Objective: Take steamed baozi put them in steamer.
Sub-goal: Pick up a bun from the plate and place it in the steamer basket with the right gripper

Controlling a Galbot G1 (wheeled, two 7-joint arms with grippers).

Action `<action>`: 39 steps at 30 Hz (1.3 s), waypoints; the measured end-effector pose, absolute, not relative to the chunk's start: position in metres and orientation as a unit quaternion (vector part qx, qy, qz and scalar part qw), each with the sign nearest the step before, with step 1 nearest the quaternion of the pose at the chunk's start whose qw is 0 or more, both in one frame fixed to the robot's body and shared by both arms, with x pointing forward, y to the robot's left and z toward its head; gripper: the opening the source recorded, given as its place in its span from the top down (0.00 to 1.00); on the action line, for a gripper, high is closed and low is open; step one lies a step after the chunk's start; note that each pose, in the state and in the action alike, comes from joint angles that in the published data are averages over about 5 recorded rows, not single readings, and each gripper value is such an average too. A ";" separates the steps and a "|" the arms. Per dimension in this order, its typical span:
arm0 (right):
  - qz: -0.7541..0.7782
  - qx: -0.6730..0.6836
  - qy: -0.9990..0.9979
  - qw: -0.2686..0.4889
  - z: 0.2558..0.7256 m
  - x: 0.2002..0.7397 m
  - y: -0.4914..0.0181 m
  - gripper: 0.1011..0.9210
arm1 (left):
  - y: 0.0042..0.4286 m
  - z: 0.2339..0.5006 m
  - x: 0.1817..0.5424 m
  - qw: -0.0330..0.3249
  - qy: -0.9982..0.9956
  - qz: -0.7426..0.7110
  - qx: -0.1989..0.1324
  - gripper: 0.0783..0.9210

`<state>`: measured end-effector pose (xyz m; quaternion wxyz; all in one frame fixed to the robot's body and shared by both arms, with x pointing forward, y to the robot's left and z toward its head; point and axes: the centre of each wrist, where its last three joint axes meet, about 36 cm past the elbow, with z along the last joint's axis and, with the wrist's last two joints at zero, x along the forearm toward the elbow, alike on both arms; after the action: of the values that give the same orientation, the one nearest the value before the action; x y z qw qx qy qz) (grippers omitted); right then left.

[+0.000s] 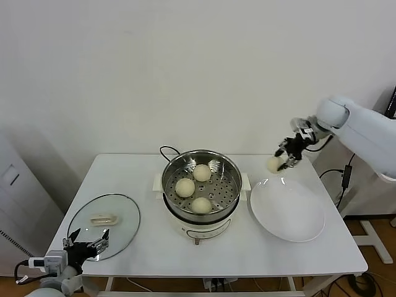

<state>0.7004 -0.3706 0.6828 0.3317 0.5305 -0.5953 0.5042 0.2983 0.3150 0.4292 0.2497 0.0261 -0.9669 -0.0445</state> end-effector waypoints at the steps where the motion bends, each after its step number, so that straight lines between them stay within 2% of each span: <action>1: 0.502 0.532 -0.597 0.330 0.690 0.699 -0.363 0.53 | 0.315 0.429 0.298 0.250 -0.967 -0.044 0.026 0.12; 7: 0.483 0.538 -0.607 0.329 0.719 0.690 -0.317 0.53 | 0.313 0.430 0.298 0.249 -0.967 -0.044 0.024 0.12; 15: 0.461 0.547 -0.610 0.339 0.722 0.676 -0.266 0.53 | 0.311 0.430 0.297 0.249 -0.967 -0.043 0.023 0.12; 24: 0.454 0.536 -0.613 0.361 0.701 0.669 -0.228 0.53 | 0.311 0.430 0.297 0.248 -0.968 -0.040 0.024 0.12; 39: 0.453 0.518 -0.613 0.387 0.648 0.672 -0.199 0.53 | 0.311 0.429 0.299 0.248 -0.968 -0.039 0.026 0.12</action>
<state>0.6715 -0.1987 0.6481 0.3872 0.5185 -0.6134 0.4527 0.2989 0.3112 0.4288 0.2481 0.0259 -0.9676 -0.0389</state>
